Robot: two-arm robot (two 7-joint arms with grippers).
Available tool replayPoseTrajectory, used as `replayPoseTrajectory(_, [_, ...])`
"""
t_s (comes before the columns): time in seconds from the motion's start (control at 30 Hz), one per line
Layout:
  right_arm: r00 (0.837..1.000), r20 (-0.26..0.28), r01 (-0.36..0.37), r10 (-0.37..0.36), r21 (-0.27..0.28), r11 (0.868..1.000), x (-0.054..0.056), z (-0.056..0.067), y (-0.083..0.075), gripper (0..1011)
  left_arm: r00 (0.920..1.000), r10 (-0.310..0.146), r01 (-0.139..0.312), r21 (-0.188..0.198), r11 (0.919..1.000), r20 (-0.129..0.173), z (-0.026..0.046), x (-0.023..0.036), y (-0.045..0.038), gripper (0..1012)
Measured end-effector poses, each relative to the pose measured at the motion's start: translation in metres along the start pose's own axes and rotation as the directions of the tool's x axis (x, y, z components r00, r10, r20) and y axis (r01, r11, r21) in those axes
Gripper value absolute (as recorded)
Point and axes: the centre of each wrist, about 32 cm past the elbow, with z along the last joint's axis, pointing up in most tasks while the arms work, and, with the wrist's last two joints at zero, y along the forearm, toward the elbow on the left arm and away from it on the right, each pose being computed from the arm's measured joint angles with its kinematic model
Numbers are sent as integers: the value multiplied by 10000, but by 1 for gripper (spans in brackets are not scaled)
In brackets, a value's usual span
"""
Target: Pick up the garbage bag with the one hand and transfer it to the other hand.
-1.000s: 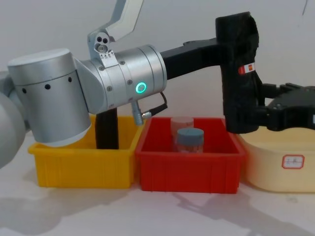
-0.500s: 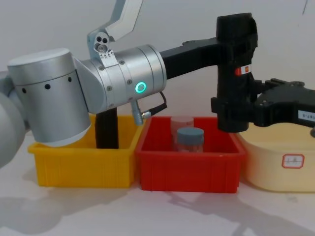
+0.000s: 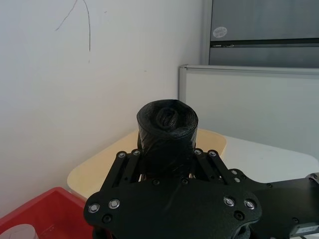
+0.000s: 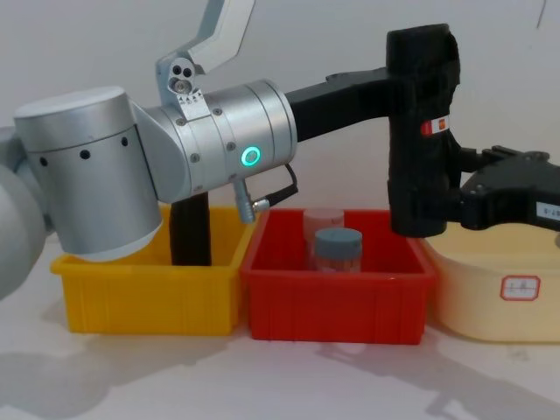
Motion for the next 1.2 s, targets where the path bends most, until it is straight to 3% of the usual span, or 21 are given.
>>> replayPoseTrajectory(0.4, [9999,-114,109,-110,-101,9999,63,-71,43,1001,10000,3,-3,-1,10000,1,0,1,1,381])
replayPoseTrajectory(0.87, [9991,-425,-66,60,-147,9999,136,-109,218,1001,10000,5,-5,-1,10000,0,0,1,1,381])
replayPoseTrajectory(1.03, [9988,-491,-35,28,-130,9999,163,-109,278,929,10000,5,-5,-1,10000,0,0,1,1,381])
replayPoseTrajectory(1.2, [9984,-555,80,-84,-87,9999,186,-107,337,791,10000,4,-4,-1,10000,0,0,1,1,381])
